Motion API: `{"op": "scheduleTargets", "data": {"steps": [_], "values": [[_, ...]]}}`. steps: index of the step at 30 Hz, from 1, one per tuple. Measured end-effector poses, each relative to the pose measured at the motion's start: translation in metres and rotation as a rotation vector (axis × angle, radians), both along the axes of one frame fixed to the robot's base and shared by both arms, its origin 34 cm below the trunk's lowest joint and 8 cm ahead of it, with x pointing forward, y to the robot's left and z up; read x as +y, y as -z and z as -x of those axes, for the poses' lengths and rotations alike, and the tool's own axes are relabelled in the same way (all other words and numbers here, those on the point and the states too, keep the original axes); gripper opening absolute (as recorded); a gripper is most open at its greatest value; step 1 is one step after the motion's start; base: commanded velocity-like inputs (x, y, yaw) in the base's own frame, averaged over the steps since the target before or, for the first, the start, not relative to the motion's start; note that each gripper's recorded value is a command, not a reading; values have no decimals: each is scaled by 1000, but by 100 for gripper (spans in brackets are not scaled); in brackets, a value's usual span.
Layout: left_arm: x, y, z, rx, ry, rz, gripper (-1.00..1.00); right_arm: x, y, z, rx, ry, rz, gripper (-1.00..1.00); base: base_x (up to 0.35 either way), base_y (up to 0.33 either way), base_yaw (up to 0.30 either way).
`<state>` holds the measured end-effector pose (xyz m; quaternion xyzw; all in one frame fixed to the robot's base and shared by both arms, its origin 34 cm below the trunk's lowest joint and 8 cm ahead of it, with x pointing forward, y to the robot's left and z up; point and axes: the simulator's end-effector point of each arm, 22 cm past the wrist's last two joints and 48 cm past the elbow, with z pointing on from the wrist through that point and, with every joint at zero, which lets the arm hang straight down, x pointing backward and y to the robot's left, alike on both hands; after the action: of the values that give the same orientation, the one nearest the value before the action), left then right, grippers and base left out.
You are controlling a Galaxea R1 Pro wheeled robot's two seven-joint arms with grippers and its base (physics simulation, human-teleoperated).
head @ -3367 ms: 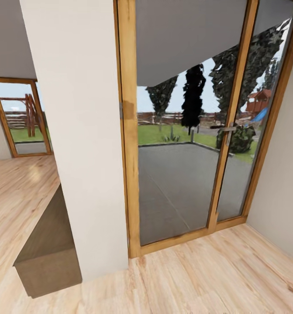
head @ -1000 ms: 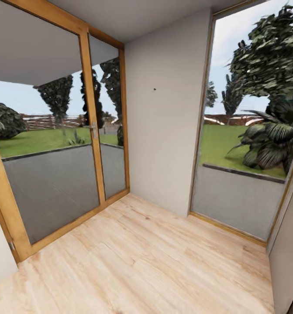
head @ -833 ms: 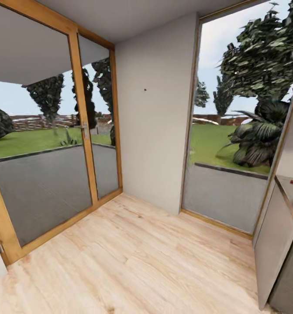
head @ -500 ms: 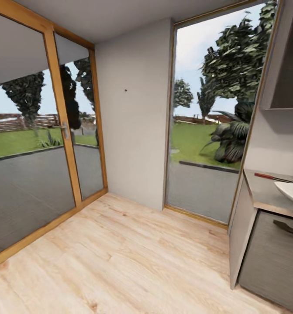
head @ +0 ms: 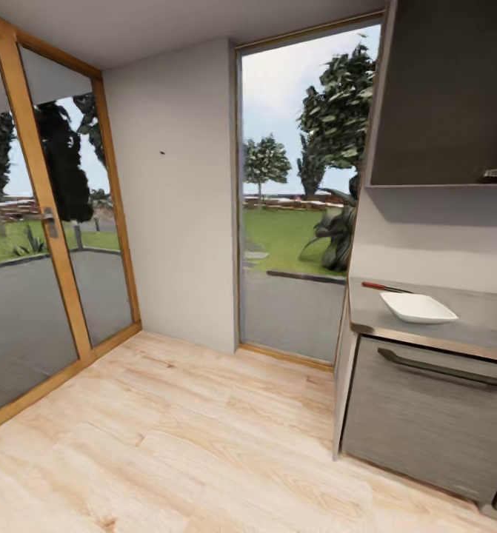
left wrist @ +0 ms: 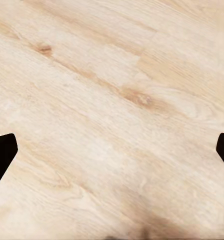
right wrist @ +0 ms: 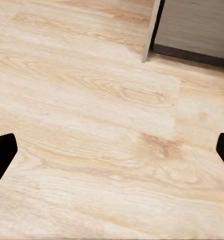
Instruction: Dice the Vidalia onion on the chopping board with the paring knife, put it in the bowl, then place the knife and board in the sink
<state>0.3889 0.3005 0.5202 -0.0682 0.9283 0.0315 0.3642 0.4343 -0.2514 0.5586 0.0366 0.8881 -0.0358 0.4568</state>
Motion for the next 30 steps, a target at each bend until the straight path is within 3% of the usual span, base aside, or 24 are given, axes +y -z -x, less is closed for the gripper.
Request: {"op": "scheduleTargets", "data": {"steps": [30], "values": [[0,0,0,0,0,0,100,0,0,0,0,1,1,100,-51,-316,-275]]}}
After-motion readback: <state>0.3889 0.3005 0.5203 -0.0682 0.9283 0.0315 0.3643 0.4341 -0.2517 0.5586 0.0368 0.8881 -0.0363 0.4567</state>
